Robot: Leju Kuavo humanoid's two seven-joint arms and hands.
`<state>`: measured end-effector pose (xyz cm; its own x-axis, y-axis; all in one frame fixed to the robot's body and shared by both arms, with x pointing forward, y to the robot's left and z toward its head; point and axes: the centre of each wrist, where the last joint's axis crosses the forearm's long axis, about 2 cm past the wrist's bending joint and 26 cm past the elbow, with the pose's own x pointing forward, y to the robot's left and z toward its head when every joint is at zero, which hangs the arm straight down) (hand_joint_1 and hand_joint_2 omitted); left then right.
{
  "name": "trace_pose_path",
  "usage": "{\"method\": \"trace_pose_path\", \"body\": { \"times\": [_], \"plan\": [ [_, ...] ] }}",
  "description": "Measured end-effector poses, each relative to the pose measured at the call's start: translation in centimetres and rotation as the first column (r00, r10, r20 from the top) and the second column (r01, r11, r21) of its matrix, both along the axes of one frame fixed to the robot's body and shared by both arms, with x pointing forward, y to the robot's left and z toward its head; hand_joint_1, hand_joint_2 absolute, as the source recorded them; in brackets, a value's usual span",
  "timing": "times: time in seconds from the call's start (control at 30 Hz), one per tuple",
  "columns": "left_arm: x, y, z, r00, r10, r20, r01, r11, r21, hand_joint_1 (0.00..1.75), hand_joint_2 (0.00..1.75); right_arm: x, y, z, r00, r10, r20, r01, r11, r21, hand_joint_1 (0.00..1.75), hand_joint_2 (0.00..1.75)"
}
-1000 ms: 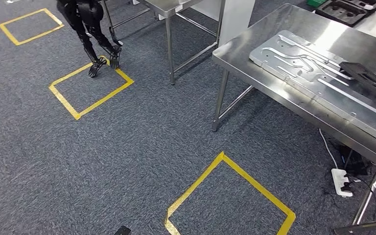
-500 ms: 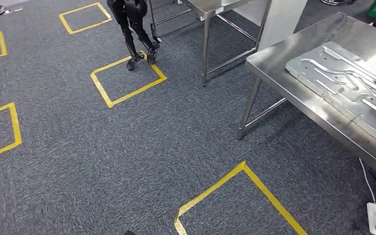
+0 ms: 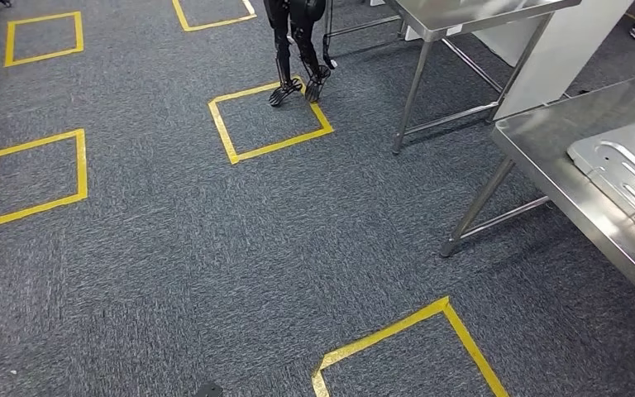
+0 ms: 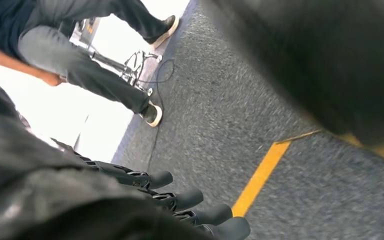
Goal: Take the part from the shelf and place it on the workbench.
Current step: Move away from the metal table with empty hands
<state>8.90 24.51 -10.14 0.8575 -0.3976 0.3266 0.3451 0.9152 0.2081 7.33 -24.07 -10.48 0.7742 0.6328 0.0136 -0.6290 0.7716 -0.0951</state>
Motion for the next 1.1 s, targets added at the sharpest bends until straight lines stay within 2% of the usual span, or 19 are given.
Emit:
{"method": "trace_pose_path", "body": {
  "times": [0.53, 0.93, 1.1],
  "plan": [
    [0.3, -0.2, 0.1, 0.99, -0.05, 0.129, 0.047, 0.999, 0.023, 0.0, 0.0, -0.3, -0.2, -0.1, 0.999, -0.001, -0.042, 0.002, 1.0, 0.008, 0.0, 0.0],
    [0.3, -0.6, 0.2, 0.988, -0.066, 0.142, 0.06, 0.997, 0.05, 0.0, 0.0, 0.1, -0.2, 0.0, 0.999, 0.018, -0.028, -0.017, 0.999, 0.036, 0.0, 0.0],
    [0.2, -1.1, 0.2, 0.987, -0.052, 0.151, 0.044, 0.998, 0.054, 0.0, 0.0, -0.2, -0.7, -0.1, 0.998, 0.043, 0.042, -0.04, 0.997, -0.062, 0.0, 0.0]
  ]
}}
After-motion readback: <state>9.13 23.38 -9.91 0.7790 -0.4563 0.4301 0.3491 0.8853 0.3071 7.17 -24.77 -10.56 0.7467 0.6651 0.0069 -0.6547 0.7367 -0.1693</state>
